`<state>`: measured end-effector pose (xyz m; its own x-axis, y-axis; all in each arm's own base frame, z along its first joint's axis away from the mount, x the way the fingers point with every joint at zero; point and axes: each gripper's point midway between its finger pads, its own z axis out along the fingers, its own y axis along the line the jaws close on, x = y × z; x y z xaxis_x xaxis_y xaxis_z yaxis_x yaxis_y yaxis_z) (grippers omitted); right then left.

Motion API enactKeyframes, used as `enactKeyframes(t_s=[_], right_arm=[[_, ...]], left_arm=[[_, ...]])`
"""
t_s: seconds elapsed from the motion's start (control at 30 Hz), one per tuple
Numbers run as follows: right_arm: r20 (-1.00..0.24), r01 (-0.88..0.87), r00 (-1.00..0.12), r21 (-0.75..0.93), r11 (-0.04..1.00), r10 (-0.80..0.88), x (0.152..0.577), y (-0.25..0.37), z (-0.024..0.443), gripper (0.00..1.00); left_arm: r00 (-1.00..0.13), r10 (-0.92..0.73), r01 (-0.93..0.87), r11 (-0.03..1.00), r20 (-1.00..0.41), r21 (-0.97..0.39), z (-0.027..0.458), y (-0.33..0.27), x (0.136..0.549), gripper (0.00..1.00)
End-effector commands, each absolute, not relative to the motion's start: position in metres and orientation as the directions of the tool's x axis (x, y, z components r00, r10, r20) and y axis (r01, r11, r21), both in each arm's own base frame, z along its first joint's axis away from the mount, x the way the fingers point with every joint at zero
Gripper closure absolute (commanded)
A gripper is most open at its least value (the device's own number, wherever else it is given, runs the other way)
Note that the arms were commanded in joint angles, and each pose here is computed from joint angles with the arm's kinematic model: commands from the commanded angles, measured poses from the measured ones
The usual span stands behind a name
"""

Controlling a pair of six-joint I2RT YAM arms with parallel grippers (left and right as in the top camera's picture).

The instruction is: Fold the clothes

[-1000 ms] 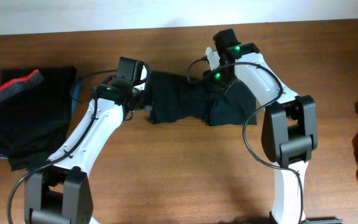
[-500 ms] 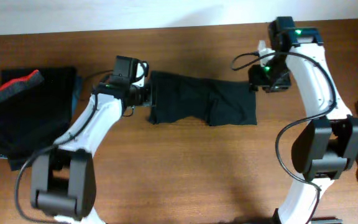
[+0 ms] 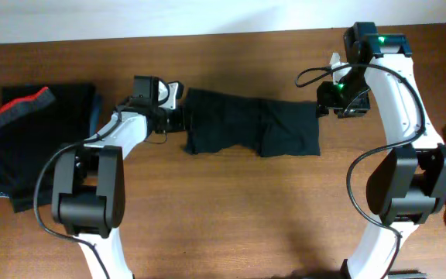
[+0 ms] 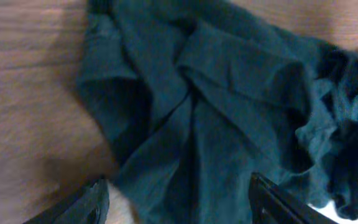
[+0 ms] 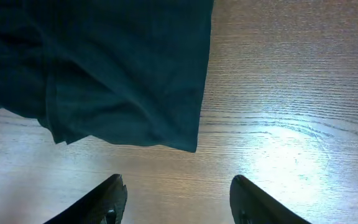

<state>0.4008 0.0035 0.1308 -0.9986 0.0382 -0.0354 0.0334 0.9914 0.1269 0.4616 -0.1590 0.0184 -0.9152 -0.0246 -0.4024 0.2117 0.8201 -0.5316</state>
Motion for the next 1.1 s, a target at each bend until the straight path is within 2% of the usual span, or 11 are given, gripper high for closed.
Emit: enactKeyframes(t_s=[0.0,0.07,0.1,0.2,0.33,0.53,0.7,0.9,1.07], right_arm=[[-0.044,0.03,-0.998,0.119,0.992,0.035,0.402,0.002,0.134,0.41],[-0.043,0.03,-0.998,0.119,0.992,0.035,0.401,0.002,0.134,0.41],[-0.043,0.03,-0.998,0.119,0.992,0.035,0.401,0.002,0.134,0.41],[-0.043,0.03,-0.998,0.119,0.992,0.036,0.401,0.002,0.134,0.42],[-0.043,0.03,-0.998,0.119,0.992,0.035,0.401,0.002,0.134,0.42],[-0.041,0.03,-0.999,0.119,0.992,0.035,0.401,0.002,0.134,0.41],[-0.041,0.03,-0.999,0.119,0.992,0.036,0.401,0.002,0.134,0.42],[-0.039,0.031,-0.999,0.123,0.992,0.036,0.4,0.003,0.134,0.42],[-0.039,0.03,-0.999,0.126,0.992,0.036,0.4,0.004,0.134,0.42]], left_arm=[[-0.961,-0.046,0.139,0.77,-0.272,-0.622,-0.017,-0.172,0.443,0.49],[-0.958,-0.046,0.146,0.769,-0.283,-0.622,-0.016,-0.173,0.446,0.74],[-0.957,-0.047,0.149,0.769,-0.287,-0.622,-0.016,-0.173,0.447,0.78],[-0.957,-0.047,0.149,0.769,-0.287,-0.622,-0.016,-0.173,0.446,0.81],[-0.957,-0.047,0.148,0.77,-0.286,-0.621,-0.015,-0.172,0.446,0.99],[-0.943,-0.048,0.141,0.839,-0.33,-0.525,0.004,-0.138,0.451,0.99],[-0.91,-0.093,0.075,0.921,-0.404,-0.382,0.05,-0.078,0.455,0.99],[-0.86,-0.153,0.041,0.93,-0.487,-0.365,0.099,-0.037,0.458,0.99],[-0.857,-0.159,0.036,0.931,-0.49,-0.364,0.11,-0.035,0.452,0.99]])
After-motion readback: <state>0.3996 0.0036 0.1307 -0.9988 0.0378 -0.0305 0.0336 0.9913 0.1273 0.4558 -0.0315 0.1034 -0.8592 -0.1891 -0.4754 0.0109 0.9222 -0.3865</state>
